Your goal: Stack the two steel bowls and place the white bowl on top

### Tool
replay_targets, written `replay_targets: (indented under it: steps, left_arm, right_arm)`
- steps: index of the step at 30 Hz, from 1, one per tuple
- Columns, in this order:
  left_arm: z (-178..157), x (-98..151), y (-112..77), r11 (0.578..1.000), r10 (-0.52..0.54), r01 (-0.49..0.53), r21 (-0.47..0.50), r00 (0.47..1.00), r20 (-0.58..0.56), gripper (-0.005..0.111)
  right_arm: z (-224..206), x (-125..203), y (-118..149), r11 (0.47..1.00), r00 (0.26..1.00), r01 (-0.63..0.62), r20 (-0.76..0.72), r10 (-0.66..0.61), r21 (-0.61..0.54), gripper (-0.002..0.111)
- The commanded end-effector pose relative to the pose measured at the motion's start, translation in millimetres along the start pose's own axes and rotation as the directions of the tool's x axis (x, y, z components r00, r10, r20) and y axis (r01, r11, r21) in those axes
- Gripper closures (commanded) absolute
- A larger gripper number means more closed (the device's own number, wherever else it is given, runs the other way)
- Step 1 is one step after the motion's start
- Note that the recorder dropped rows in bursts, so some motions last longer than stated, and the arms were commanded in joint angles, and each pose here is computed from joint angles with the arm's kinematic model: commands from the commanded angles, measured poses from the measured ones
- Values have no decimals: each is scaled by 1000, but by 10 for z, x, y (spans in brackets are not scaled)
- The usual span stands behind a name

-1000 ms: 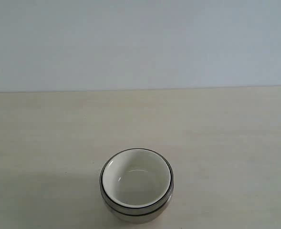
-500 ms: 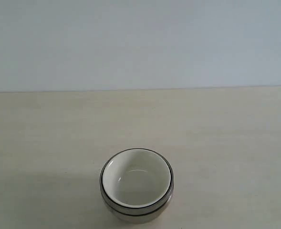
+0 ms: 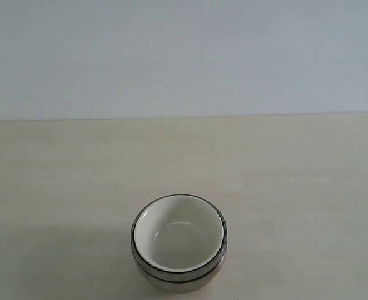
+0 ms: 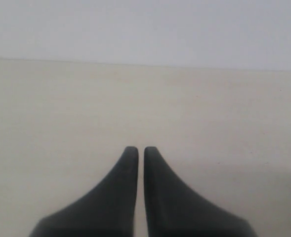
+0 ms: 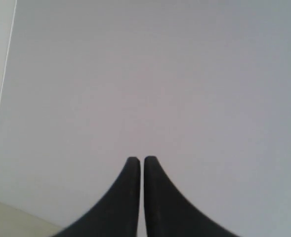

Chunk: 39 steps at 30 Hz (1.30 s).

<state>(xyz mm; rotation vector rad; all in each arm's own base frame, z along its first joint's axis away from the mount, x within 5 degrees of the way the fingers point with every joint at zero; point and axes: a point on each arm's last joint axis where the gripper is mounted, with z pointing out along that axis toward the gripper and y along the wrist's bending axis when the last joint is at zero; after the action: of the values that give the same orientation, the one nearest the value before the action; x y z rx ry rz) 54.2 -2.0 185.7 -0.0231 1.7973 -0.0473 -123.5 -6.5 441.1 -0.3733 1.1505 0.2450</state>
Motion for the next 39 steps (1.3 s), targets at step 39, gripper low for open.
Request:
replay_targets:
  steps: [39]
  left_arm:
    - [1,2,-2,1000,-4,4,5,1000,7,103]
  right_arm:
    - [760,2791,-140,949,937,-184,-245,247,256,108]
